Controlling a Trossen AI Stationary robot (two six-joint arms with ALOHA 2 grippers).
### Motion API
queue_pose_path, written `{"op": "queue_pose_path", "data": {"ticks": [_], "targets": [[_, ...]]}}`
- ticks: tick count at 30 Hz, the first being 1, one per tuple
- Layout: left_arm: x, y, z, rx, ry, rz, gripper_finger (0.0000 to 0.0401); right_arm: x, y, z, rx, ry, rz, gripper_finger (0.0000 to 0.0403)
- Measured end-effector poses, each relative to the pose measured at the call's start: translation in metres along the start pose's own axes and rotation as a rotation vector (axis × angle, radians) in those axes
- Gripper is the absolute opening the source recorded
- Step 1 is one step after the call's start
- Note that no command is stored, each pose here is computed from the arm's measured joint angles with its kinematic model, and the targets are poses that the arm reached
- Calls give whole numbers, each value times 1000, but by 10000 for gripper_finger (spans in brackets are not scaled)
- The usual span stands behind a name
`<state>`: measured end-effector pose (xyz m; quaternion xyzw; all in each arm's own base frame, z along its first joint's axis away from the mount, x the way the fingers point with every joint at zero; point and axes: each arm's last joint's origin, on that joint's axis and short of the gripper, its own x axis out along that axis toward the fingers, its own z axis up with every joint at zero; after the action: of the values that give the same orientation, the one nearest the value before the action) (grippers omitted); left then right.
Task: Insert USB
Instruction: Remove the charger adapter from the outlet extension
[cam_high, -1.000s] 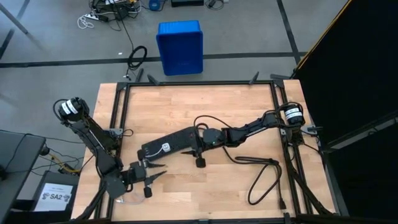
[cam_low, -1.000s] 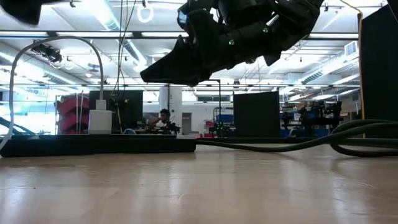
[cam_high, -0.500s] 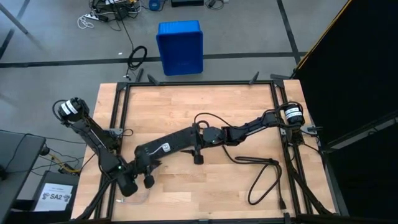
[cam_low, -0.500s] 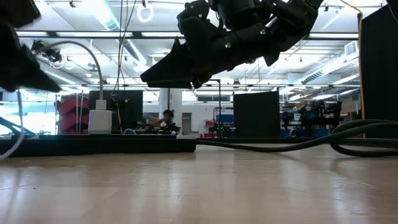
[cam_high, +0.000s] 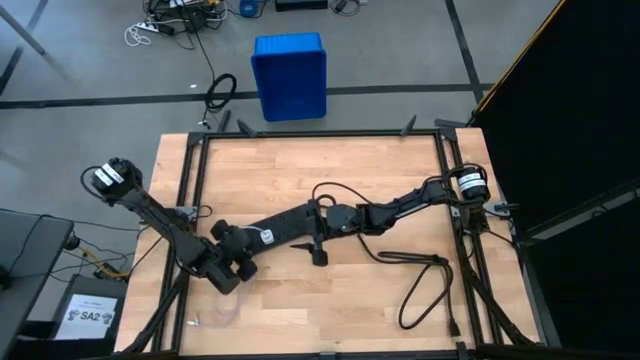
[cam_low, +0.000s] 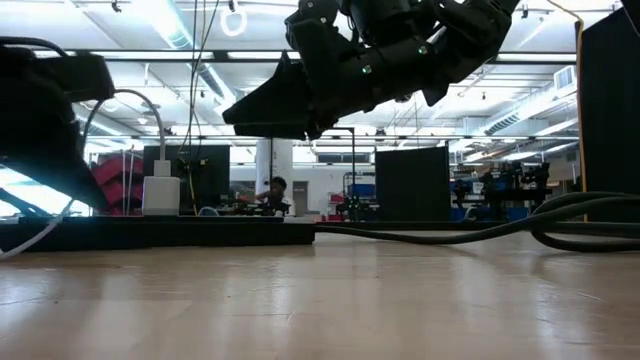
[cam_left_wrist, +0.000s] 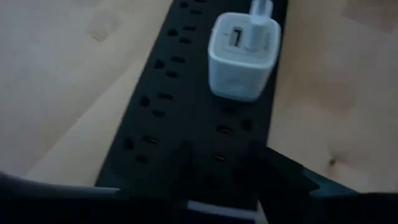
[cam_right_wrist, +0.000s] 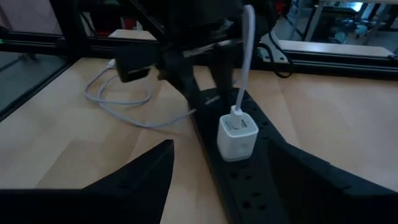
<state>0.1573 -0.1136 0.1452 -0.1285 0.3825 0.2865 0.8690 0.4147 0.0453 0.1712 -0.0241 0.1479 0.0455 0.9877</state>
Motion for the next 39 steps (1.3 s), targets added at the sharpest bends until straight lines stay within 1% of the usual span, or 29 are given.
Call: {"op": "queue_pose_path", "data": {"ticks": [3,8,13,16,19,21,24,26,30,35,39], "targets": [[3,1,3,14,6,15,183,0,0,0,-20,0,1,229],[7,2,10,35,57,19,220,0,-3,0,-27,-1,12,233],[13,3,18,44,99,11,244,0,-8,0,-26,1,8,242],[16,4,20,18,146,0,243,0,-9,0,-26,0,18,244],[20,5,21,33,173,-23,237,0,-9,-1,-52,8,24,244],[22,3,24,43,168,-52,233,0,-8,-2,-66,17,25,243],[25,0,29,93,153,-97,230,0,-9,-2,-71,19,24,242],[28,-1,33,93,148,-126,230,0,-10,-3,-69,25,20,244],[33,1,40,116,146,-131,230,0,-12,-5,-68,41,21,247],[41,3,50,143,120,-153,229,1,-16,-12,-65,99,38,245],[47,3,58,156,104,-195,229,15,-18,-24,-70,109,37,252]]}}
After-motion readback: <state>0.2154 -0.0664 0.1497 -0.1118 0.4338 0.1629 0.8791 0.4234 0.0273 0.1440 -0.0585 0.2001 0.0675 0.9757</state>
